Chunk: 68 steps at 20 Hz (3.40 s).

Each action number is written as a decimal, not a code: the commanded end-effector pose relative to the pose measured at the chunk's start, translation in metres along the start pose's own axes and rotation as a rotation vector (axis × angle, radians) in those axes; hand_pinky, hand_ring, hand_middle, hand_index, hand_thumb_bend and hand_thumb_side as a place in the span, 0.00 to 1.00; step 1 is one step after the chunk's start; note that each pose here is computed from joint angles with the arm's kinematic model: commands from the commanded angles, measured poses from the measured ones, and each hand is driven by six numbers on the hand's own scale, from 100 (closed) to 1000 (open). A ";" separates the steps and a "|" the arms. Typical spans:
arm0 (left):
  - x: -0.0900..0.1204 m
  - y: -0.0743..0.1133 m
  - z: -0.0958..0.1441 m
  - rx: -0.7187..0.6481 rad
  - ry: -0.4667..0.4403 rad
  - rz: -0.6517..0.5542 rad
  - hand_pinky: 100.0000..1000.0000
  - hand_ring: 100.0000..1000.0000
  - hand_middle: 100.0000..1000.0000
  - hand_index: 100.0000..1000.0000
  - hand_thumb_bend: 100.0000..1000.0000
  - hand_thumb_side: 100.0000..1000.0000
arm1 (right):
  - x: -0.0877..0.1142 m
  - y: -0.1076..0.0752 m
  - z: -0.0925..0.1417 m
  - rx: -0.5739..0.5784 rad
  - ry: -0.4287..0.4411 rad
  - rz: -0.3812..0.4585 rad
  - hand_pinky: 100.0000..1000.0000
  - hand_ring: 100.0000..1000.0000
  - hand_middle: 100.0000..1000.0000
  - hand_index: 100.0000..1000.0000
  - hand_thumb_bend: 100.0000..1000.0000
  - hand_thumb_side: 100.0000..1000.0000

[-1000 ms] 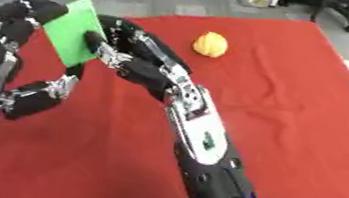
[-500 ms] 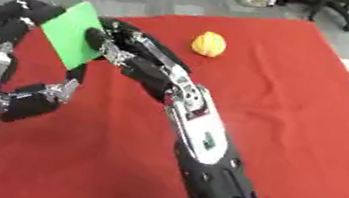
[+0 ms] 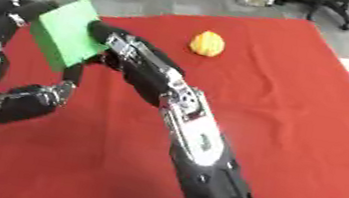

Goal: Pick up the objects with one hand, pass them to the other hand, and then place them into the box on the other side of the table.

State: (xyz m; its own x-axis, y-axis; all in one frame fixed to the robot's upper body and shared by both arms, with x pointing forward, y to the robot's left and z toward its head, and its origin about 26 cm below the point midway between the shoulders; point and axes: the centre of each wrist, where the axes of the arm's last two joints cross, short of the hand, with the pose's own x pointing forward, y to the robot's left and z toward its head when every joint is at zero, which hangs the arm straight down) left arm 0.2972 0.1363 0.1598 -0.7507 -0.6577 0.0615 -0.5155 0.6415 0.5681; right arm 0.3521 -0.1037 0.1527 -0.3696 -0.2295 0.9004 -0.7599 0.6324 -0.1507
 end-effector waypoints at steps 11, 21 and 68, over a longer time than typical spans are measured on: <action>0.006 0.012 0.007 0.016 -0.035 -0.010 0.62 0.53 0.52 0.59 0.00 0.35 | 0.014 -0.014 0.009 -0.127 -0.063 -0.030 0.81 0.84 0.70 0.76 0.02 0.87; 0.015 0.015 0.014 0.038 -0.067 0.001 0.63 0.53 0.52 0.59 0.00 0.33 | 0.030 -0.018 0.007 -0.283 -0.128 -0.051 0.81 0.84 0.71 0.77 0.01 0.87; -0.151 0.161 0.094 -0.593 1.196 -0.760 0.84 0.87 0.96 0.99 0.72 0.98 | 0.074 -0.071 0.123 -0.776 -0.097 0.452 0.81 0.83 0.69 0.73 0.00 0.78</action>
State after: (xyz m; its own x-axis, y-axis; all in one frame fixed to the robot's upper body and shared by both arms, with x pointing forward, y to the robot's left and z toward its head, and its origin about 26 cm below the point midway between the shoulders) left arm 0.2920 0.3745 0.1455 0.5144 -0.8550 0.0656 -0.1091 0.0106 0.9940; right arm 0.3147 -0.2546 0.1710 -0.5897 0.1058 0.8006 0.0240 0.9932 -0.1136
